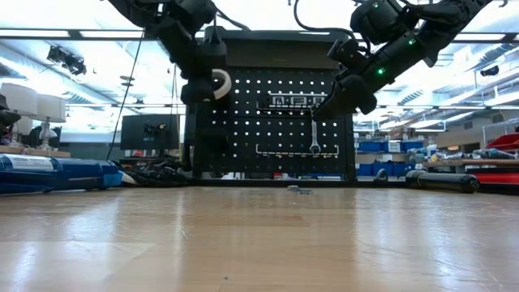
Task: Hang tools onto peg board
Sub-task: Hang the tape on the peg board
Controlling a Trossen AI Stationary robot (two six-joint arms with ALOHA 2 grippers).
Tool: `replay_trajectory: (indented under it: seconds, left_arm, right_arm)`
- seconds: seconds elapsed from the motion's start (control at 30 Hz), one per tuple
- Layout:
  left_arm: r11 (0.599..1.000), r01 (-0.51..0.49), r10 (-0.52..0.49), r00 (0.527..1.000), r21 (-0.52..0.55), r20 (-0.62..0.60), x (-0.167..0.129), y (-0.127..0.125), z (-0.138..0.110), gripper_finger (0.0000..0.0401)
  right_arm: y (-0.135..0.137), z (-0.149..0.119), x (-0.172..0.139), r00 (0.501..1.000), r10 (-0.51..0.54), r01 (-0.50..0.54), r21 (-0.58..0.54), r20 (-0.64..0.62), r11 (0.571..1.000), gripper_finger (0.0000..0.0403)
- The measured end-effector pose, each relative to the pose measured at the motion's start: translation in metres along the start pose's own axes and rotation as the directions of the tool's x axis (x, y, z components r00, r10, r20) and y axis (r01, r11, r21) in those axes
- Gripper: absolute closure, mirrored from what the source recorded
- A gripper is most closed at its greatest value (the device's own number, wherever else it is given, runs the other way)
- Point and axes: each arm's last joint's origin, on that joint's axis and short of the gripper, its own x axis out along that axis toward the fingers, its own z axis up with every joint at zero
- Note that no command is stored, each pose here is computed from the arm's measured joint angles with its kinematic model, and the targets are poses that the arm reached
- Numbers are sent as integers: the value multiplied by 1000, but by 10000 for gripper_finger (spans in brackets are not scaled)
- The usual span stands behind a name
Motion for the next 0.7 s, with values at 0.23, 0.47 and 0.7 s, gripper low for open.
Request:
replay_trajectory:
  seconds: [0.23, 0.47, 0.7]
  left_arm:
    - [1000, 22, -22, 999, 2, -37, 9, 2, 7, 380]
    - [998, 58, -59, 995, -13, -84, 22, -3, 10, 380]
    - [997, 53, -58, 993, -58, -98, 24, -10, 13, 287]
  right_arm:
    - [0, 0, 0, 1000, 12, -12, 0, 8, 1000, 206]
    - [0, 0, 0, 1000, 13, -13, 0, 7, 1000, 206]
    - [1, -1, 0, 1000, 19, -19, -2, -7, 1000, 206]
